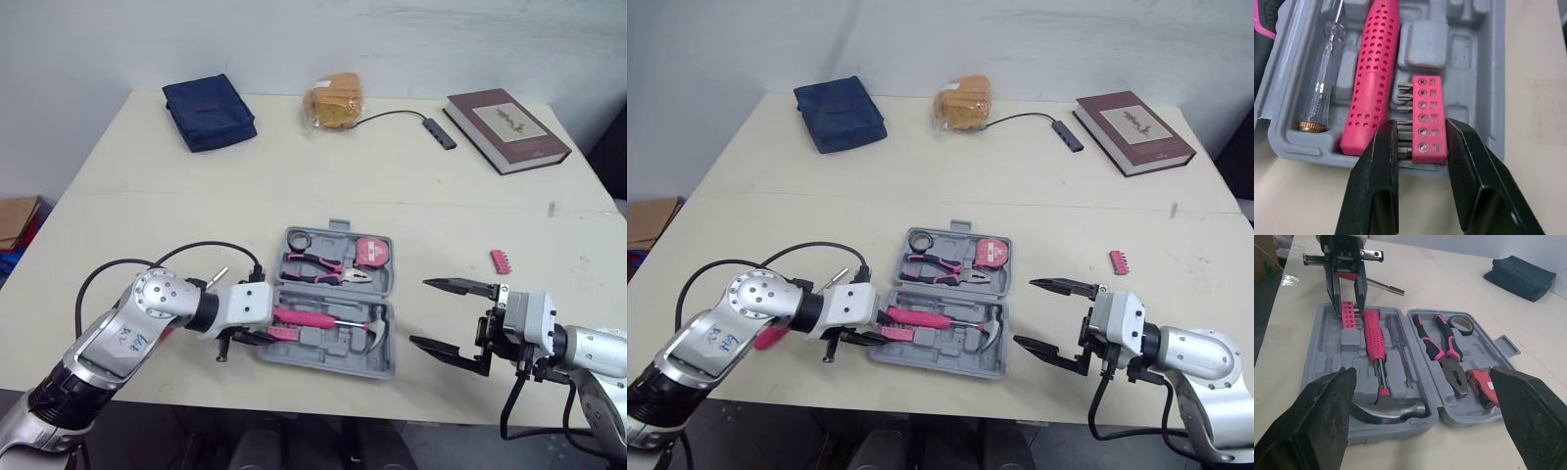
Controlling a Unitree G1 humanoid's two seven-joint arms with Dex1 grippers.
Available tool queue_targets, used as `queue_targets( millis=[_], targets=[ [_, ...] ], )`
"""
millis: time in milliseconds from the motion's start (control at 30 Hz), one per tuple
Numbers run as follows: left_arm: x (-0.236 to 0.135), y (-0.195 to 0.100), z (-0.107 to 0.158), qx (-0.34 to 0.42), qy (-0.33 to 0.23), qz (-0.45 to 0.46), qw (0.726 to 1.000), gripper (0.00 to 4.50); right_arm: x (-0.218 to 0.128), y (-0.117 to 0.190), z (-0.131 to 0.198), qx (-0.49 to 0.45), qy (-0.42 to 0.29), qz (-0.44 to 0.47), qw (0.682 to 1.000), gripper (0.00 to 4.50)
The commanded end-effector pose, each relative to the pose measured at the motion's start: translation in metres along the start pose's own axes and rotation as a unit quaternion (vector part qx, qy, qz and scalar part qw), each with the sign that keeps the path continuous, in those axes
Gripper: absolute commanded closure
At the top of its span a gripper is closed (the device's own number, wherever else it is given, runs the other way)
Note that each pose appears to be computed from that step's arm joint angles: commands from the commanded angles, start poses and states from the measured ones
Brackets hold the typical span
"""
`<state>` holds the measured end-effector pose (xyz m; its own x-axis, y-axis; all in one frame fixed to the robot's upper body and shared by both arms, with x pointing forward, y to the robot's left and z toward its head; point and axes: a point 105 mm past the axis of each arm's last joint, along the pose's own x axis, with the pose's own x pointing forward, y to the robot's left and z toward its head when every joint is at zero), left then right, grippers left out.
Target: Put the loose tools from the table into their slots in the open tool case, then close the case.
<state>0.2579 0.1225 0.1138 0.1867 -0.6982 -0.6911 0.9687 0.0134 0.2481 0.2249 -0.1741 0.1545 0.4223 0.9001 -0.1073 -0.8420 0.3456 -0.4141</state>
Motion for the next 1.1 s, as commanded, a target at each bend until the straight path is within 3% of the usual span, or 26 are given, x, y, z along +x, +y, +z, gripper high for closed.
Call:
queue_targets(
  millis=[33,433,667,833,967,1100],
  targets=[
    [0.002,0.007,0.001,0.000,0.010,0.019,1.000,3.82,0.001,0.001,0.009,-0.015,-0.011,-0.003,1.000,0.00],
    [0.006,0.008,0.015,0.018,-0.026,0.018,0.999,3.82,0.003,0.001,0.007,-0.011,-0.013,-0.005,1.000,0.00],
    [0.000,0.004,0.033,0.056,-0.082,0.021,0.995,0.64,0.003,0.002,0.007,-0.009,-0.013,-0.004,1.000,0.00],
    [-0.026,-0.007,0.034,0.039,-0.110,-0.010,0.993,0.64,0.002,0.004,0.007,-0.006,-0.012,-0.001,1.000,0.00],
    [-0.036,0.008,0.033,0.032,-0.162,0.040,0.985,0.64,0.001,0.006,0.007,-0.002,-0.011,0.001,1.000,0.00],
    [-0.040,0.018,0.038,0.025,-0.243,0.060,0.968,1.91,-0.001,0.008,0.005,0.001,-0.007,-0.005,1.000,0.00]
  ],
)
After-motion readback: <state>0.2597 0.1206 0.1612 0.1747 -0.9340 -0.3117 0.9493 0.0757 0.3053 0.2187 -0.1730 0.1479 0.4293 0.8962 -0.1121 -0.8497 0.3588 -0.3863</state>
